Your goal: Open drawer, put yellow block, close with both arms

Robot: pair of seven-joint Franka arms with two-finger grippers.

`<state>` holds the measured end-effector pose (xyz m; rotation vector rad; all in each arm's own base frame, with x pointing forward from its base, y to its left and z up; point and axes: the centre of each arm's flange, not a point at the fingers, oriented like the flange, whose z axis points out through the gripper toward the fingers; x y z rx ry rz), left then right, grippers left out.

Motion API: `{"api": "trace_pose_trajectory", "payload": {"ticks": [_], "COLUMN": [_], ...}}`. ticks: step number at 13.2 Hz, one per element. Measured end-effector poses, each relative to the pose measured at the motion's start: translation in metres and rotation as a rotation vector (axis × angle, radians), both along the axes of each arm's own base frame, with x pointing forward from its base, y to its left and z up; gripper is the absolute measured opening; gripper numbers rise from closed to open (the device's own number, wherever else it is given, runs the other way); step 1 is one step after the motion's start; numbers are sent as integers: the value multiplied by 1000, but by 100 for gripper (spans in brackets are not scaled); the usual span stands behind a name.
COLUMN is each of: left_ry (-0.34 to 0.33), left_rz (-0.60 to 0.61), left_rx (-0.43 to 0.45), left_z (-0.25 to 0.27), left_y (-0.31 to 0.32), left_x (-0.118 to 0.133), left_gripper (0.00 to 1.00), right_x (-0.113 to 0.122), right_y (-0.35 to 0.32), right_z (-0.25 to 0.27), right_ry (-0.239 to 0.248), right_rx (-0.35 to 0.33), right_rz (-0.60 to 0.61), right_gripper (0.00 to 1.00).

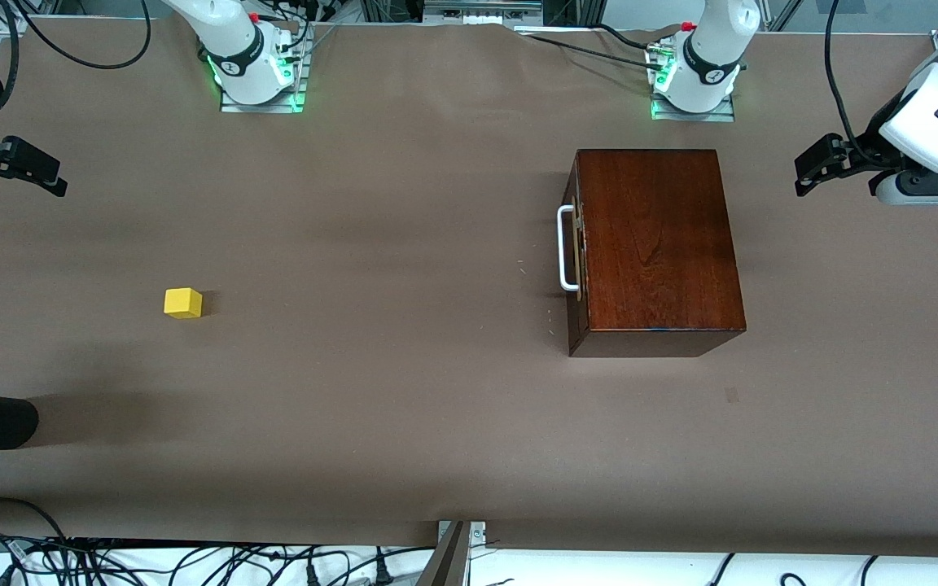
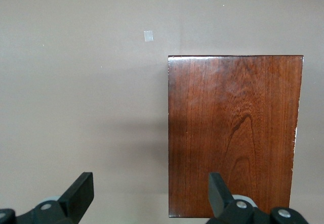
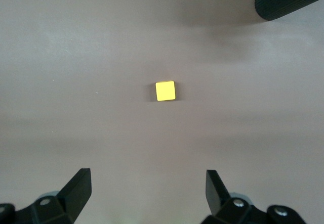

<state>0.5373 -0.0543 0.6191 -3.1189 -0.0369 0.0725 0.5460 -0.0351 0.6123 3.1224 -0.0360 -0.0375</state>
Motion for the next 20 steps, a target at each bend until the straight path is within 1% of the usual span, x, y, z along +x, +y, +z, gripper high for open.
{"api": "trace_pose_trajectory", "payload": {"ticks": [20], "left_ry": [1], "left_rz": [1], "left_rx": [0], "left_z": [-1], "left_y": [0], "left_x": [0], "left_gripper": [100], "right_x": [-1], "right_y": [2], "right_z": [6], "right_ry": [2], "right_rx": [0], "right_rz": [3], "right_gripper": [100]}}
